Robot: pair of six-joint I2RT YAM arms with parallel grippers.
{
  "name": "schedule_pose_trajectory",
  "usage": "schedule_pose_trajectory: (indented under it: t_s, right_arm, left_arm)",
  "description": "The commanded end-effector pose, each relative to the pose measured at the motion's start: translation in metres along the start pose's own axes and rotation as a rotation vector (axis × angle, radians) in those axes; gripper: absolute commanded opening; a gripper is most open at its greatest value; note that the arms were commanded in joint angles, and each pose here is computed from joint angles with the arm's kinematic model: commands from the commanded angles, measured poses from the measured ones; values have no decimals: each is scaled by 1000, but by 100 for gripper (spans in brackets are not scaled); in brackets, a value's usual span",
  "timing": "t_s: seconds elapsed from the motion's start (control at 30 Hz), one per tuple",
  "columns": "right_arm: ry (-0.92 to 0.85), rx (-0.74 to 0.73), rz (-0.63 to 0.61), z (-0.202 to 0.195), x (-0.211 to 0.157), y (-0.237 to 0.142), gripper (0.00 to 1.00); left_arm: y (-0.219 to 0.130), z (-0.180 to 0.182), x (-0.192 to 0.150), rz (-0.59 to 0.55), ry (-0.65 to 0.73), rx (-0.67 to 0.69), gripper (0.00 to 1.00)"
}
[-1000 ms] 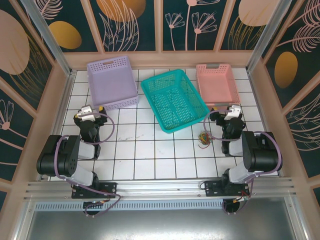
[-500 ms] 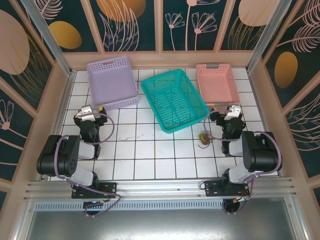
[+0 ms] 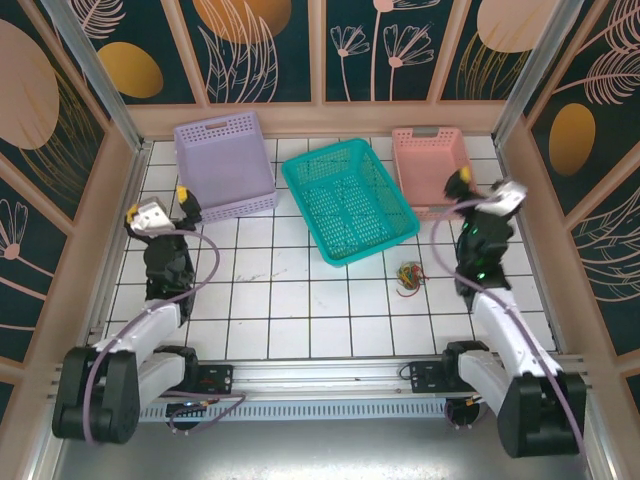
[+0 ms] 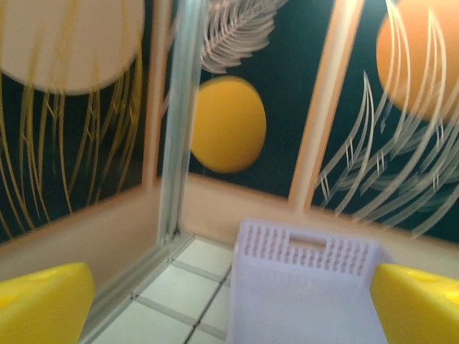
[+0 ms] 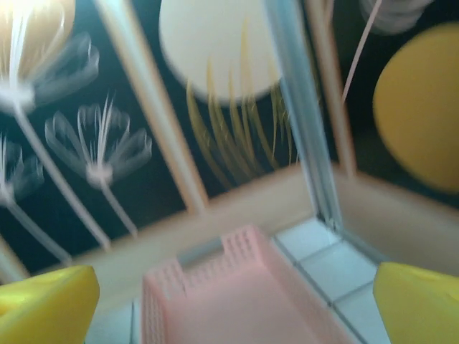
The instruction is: Untangle the cables
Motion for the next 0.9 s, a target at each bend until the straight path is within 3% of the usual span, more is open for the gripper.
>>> schedule_pose_trajectory:
  t_s: [0.0, 0.07, 0.13, 0.2, 0.37, 0.47, 0.6, 0.73, 0.87]
  right_arm:
    - [237, -112, 363, -21, -20, -7, 99]
    - [198, 49, 484, 3, -23, -6, 81]
    - [129, 16, 655, 20, -40, -20, 69]
    - [22, 119, 833, 55, -65, -46, 52]
    - [-106, 292, 1133, 96, -120, -121, 36]
    - [-148, 236, 1235, 82, -147, -135, 36]
    - [-91, 160, 1284, 55, -163, -123, 51]
    - [29, 173, 1342, 40, -176, -110, 49]
    - [24, 195, 1354, 42, -177, -106, 50]
  left_arm:
    - [22, -6, 37, 101, -263, 255, 99]
    - [29, -16, 39, 203, -374, 307, 99]
    - [40, -49, 25, 391, -434, 143, 99]
    - [35, -87, -9, 639, -501, 4, 99]
    - [-52, -175, -64, 965, -364, -196, 96]
    - [-106, -197, -96, 1139, -271, -338, 86]
    - [-174, -227, -122, 1315, -110, -615, 72]
    - [-228, -253, -143, 1507, -56, -840, 60]
    - [-263, -268, -154, 1614, 1, -977, 51]
Point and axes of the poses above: each hand's point on the last joint's axis, 136 mm out from that joint toward the fingers, its own y axis out along the fingers, its own z axis along the line the jaws close on, x = y × z, the point moved 5 cm from there along -y, back along the fingers, and after that the axes turned 11 degrees about -y, right-handed, at the moved point
